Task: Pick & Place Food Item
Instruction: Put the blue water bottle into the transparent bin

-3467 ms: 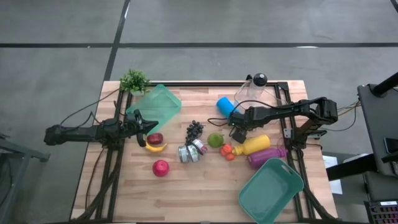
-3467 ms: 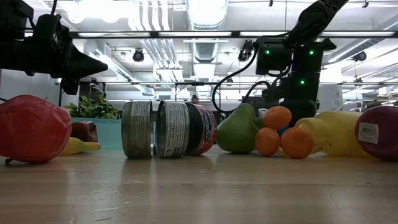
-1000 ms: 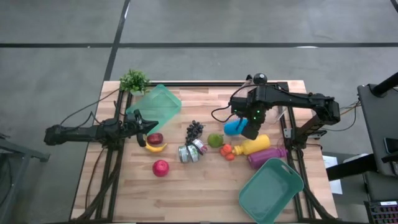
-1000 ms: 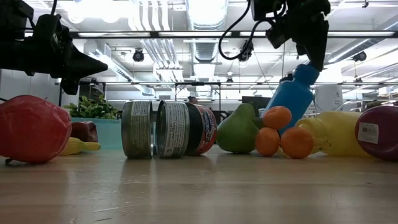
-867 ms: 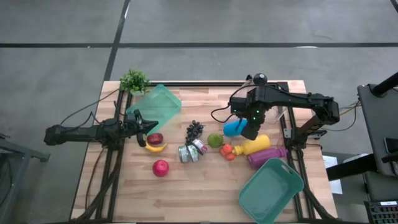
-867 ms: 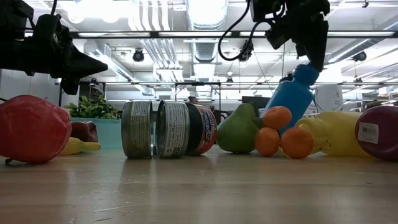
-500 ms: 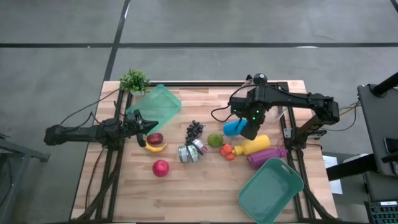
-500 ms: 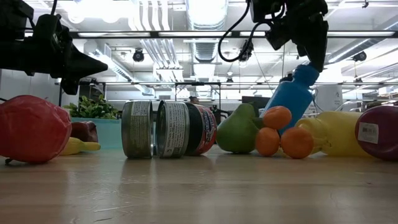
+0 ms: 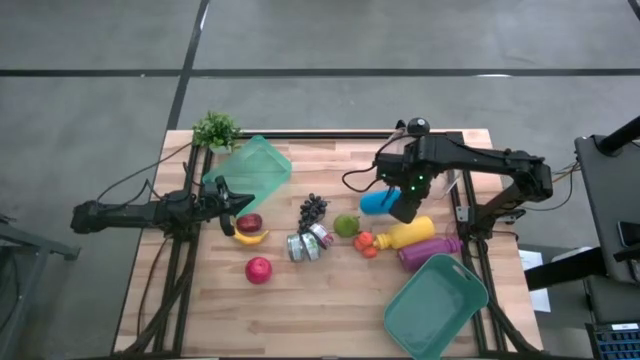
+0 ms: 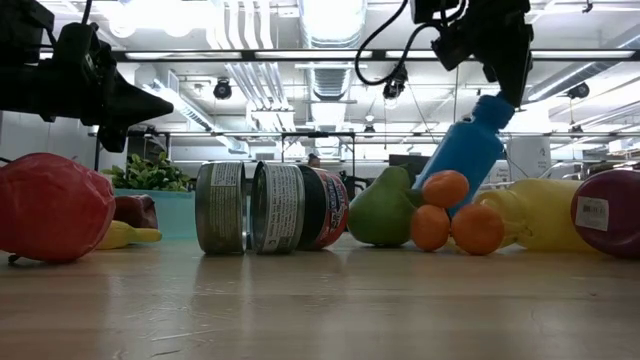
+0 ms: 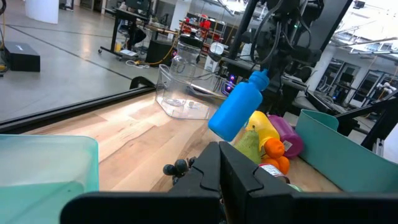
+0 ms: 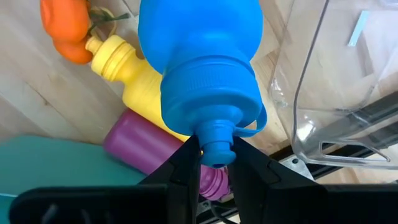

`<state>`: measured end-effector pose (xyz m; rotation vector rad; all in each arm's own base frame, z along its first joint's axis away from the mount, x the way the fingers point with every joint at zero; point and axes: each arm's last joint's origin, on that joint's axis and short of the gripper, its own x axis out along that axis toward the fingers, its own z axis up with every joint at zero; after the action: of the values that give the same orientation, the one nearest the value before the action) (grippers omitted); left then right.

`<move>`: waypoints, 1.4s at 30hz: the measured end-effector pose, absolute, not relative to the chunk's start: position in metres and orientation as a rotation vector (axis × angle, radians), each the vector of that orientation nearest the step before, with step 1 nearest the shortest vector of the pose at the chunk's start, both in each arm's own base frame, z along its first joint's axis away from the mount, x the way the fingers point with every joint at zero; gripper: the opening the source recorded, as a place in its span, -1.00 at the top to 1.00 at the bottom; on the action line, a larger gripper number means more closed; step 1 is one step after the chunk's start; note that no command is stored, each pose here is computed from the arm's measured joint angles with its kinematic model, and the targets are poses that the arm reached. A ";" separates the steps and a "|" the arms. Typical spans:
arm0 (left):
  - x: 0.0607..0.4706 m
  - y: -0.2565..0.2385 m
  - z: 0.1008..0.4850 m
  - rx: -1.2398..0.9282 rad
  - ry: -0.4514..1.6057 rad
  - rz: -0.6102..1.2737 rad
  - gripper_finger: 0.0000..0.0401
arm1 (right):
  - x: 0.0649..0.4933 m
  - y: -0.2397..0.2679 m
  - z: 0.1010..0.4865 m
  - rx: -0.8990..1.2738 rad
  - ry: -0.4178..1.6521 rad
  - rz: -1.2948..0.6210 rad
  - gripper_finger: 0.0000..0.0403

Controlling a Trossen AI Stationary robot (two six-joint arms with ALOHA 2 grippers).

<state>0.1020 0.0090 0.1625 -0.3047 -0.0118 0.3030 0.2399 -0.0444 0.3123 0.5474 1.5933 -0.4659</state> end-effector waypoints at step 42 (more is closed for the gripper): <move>0.102 0.009 0.163 -0.305 -0.012 0.303 0.99 | 0.117 -0.022 0.371 0.970 1.050 -0.766 0.67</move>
<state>0.1020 0.0090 0.1625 -0.3047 -0.0118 0.3032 0.1172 -0.0223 0.3713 0.9703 1.0499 -0.7656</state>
